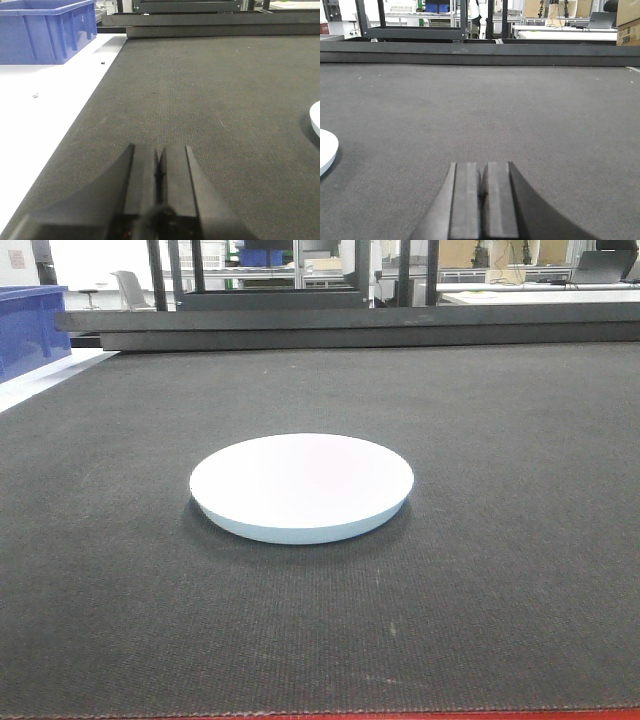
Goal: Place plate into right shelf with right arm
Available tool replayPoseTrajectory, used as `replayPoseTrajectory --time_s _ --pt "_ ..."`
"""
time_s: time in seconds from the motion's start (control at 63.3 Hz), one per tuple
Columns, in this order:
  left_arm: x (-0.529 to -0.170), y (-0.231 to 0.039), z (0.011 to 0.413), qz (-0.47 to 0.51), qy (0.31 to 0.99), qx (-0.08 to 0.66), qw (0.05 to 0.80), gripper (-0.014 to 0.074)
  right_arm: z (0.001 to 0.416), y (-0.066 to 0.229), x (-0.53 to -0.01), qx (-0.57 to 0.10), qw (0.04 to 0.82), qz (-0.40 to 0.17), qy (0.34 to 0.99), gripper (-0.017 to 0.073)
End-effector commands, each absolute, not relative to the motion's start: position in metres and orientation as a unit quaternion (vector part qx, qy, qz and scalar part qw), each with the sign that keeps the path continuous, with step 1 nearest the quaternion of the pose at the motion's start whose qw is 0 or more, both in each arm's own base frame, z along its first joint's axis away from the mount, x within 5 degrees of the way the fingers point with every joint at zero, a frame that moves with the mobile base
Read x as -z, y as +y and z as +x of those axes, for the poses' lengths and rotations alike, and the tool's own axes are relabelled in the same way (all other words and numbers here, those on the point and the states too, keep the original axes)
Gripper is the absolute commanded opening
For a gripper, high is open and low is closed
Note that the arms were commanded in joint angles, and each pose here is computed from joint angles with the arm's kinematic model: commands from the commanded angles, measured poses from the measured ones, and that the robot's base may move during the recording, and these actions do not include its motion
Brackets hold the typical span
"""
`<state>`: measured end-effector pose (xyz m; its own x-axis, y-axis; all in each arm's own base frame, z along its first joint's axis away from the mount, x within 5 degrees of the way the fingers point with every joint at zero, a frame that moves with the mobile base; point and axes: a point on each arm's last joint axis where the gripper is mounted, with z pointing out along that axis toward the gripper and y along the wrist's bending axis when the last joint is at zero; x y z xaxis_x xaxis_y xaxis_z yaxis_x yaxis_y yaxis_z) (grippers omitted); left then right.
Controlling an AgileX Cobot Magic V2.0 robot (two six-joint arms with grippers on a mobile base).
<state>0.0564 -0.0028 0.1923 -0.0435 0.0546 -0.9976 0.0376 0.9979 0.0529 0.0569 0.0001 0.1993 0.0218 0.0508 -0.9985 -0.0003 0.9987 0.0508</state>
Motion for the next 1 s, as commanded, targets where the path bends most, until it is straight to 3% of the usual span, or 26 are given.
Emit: replayPoseTrajectory --time_s 0.0,0.711,0.837,0.979 --pt "-0.199 -0.001 0.056 0.022 0.691 -0.01 0.722 -0.0047 0.055 -0.001 -0.211 -0.014 0.753 0.017 0.658 0.0028" --pt "-0.199 -0.001 0.056 0.022 0.691 -0.01 0.722 -0.0047 0.054 -0.001 -0.214 -0.014 0.761 0.018 0.648 0.0028" --pt "-0.199 -0.001 0.056 0.022 0.691 -0.01 0.722 -0.0047 0.051 0.0 -0.234 -0.028 0.762 0.026 0.646 0.0028" --pt "-0.199 -0.001 0.056 0.022 0.691 -0.01 0.722 -0.0047 0.048 0.002 -0.274 -0.029 0.722 0.016 0.691 0.0066"
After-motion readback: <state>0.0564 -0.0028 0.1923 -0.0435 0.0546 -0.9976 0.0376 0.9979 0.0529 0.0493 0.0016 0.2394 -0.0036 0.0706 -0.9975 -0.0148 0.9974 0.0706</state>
